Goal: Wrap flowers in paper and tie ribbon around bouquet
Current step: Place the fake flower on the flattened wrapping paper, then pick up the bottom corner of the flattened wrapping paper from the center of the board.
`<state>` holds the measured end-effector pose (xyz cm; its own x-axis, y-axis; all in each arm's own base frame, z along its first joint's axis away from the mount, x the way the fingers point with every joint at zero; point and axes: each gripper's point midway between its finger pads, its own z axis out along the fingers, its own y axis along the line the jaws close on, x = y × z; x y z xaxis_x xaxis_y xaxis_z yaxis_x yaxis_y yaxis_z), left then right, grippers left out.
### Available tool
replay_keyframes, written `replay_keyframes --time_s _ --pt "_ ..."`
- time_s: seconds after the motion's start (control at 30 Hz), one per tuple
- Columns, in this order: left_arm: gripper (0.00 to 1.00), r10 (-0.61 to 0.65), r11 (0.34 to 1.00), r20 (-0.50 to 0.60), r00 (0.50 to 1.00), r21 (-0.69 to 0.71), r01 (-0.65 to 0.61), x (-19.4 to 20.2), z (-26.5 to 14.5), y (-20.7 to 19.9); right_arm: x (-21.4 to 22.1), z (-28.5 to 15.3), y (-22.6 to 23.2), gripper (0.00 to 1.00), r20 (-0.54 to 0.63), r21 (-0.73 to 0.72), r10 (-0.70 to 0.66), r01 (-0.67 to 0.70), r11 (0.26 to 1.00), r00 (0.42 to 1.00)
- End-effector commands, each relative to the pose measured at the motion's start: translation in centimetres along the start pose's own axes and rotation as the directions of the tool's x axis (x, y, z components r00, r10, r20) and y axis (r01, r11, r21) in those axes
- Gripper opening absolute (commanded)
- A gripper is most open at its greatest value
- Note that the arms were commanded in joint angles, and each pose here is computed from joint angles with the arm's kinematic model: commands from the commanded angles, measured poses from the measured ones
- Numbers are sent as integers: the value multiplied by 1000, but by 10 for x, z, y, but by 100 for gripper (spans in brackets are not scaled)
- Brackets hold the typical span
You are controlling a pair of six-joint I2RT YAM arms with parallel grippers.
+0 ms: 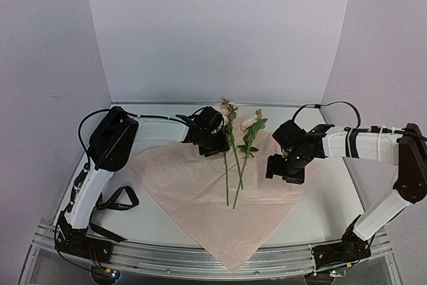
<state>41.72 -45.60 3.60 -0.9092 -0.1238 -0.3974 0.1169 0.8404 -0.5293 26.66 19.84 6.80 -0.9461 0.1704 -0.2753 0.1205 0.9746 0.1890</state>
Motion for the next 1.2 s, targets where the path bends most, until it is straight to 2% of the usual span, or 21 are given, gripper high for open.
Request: replay_keyframes --time_s 0.0,0.23,0.4,0.6,0.83,0.93,1.17 --pt "51 27 996 66 997 78 -33 -22 -36 -29 6 -7 5 77 8 -17 -7 7 1000 1000" --pt "69 55 994 116 992 92 -65 -31 -77 -37 35 -15 11 77 -11 -16 -87 87 996 996" --pt "78 62 992 130 990 105 -76 -31 -111 -36 63 -16 1 79 -33 -10 -74 74 997 997" --pt "80 -13 995 104 995 98 3 -5 -153 3 94 -20 -13 86 -27 -33 9 -10 999 1000" --pt "80 -72 993 71 995 100 65 39 -179 45 132 -12 -26 90 -47 -122 204 -208 970 978" --pt "79 -72 991 70 995 116 64 48 -188 49 142 -13 -28 90 -34 -142 256 -258 956 966" --pt "79 -51 990 85 995 138 39 58 -204 52 164 0 -12 87 -93 -233 399 -410 882 912"
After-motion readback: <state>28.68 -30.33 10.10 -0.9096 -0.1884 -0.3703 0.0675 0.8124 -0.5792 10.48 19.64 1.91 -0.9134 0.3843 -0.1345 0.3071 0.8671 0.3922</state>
